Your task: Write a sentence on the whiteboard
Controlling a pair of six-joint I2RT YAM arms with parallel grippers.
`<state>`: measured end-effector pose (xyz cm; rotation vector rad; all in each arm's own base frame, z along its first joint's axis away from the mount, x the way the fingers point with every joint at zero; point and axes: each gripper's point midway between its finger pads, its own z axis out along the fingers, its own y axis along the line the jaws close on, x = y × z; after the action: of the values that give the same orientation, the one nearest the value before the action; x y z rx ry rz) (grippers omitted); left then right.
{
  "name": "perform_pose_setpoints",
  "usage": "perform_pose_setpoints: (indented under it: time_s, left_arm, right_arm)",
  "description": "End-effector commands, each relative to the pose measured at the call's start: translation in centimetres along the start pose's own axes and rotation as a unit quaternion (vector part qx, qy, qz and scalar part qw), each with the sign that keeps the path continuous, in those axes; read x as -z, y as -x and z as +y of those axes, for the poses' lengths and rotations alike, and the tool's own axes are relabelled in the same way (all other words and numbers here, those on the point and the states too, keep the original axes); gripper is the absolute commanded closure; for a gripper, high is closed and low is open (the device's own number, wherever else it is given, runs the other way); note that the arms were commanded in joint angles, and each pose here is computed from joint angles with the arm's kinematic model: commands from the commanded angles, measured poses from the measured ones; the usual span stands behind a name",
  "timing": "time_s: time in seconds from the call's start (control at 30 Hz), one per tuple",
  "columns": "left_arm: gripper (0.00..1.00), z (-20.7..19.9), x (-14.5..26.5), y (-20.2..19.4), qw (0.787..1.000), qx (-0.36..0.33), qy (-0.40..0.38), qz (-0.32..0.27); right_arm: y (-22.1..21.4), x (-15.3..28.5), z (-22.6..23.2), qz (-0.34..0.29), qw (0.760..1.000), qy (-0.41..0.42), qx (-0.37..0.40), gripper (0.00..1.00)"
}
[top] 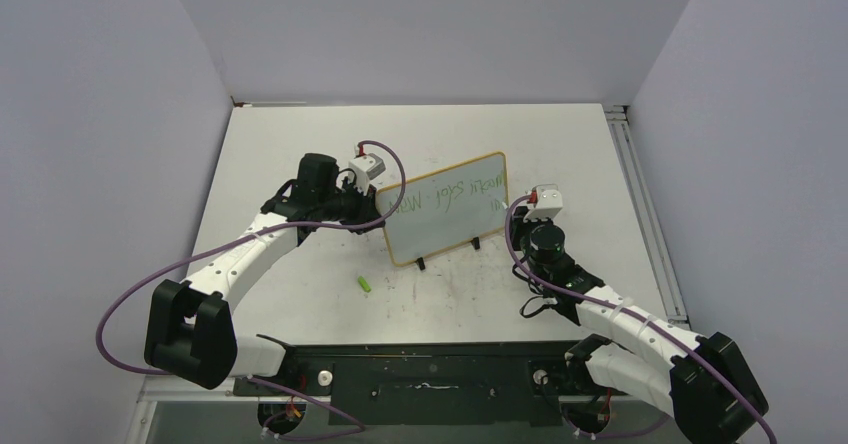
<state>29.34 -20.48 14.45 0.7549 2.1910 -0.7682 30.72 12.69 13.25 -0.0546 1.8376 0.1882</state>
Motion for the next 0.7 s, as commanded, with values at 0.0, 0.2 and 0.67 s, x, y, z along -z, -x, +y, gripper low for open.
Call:
perform_pose_setpoints:
  time_s: [0.0,0.2,0.67]
  left_arm:
    - [1.0,0.19,-0.17,-0.2,1.0,-0.016,0.007,0.012]
    - [1.0,0.21,-0.19,-0.23,1.0,-0.017,0.007,0.013]
    - [1.0,0.17,-0.13,-0.1,1.0,-0.018,0.007,0.011]
  right_arm:
    - [0.27,-0.3,-0.1,-0.004,1.0,-0.008,-0.006,0.95]
    - [0.19,-0.3,-0.38,-0.002,1.0,-0.016,-0.006,0.95]
    - [0.0,-0.53,-0.55,0.0,1.0,-0.021,-0.004,0.95]
